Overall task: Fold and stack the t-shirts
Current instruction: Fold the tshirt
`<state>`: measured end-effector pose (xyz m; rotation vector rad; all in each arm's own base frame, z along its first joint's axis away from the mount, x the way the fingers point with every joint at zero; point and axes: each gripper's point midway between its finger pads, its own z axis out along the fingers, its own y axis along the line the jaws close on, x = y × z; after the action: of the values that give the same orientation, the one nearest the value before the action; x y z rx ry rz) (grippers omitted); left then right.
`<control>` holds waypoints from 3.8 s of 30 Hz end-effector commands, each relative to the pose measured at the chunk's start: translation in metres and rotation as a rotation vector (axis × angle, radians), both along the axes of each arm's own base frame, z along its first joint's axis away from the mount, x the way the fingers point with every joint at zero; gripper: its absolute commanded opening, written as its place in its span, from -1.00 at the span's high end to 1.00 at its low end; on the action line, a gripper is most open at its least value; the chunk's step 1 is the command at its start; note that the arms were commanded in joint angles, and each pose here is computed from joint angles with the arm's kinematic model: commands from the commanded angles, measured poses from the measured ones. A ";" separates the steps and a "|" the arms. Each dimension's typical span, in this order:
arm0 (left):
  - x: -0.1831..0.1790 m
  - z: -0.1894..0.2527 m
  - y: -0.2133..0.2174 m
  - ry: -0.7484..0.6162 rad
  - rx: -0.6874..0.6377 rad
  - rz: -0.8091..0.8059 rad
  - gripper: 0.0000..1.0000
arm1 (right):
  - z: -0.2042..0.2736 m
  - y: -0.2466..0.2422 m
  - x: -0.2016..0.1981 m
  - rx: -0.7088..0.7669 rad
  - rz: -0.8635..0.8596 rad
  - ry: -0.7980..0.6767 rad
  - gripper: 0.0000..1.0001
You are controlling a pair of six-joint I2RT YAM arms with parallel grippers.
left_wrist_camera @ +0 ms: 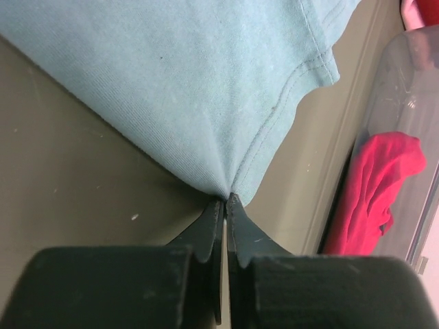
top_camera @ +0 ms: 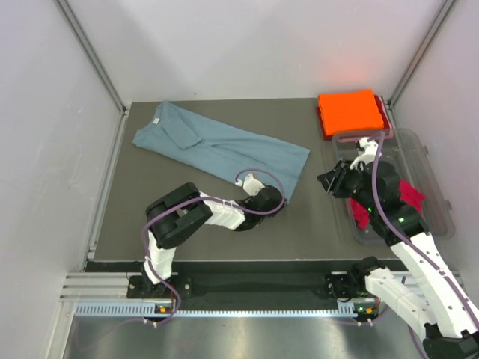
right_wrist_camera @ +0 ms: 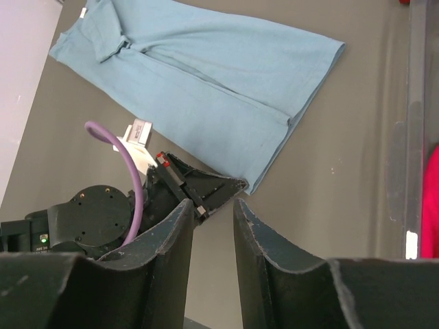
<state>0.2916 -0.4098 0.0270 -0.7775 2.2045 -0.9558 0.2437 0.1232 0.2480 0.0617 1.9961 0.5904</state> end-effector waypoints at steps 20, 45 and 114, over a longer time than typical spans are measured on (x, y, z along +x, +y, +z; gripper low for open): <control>-0.060 -0.002 0.027 0.091 0.044 -0.081 1.00 | -0.010 0.004 0.002 -0.050 0.068 0.055 0.37; -0.202 -0.018 0.088 0.267 0.216 -0.264 0.34 | -0.088 0.023 0.007 -0.090 0.206 0.336 0.34; 0.358 0.004 0.561 -0.174 0.127 0.518 1.00 | -0.120 0.053 0.101 -0.033 0.153 0.366 0.32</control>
<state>0.6340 0.1356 0.0395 -1.0927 1.7934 -0.5954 0.3176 0.1764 0.1160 0.0220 2.4565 0.7052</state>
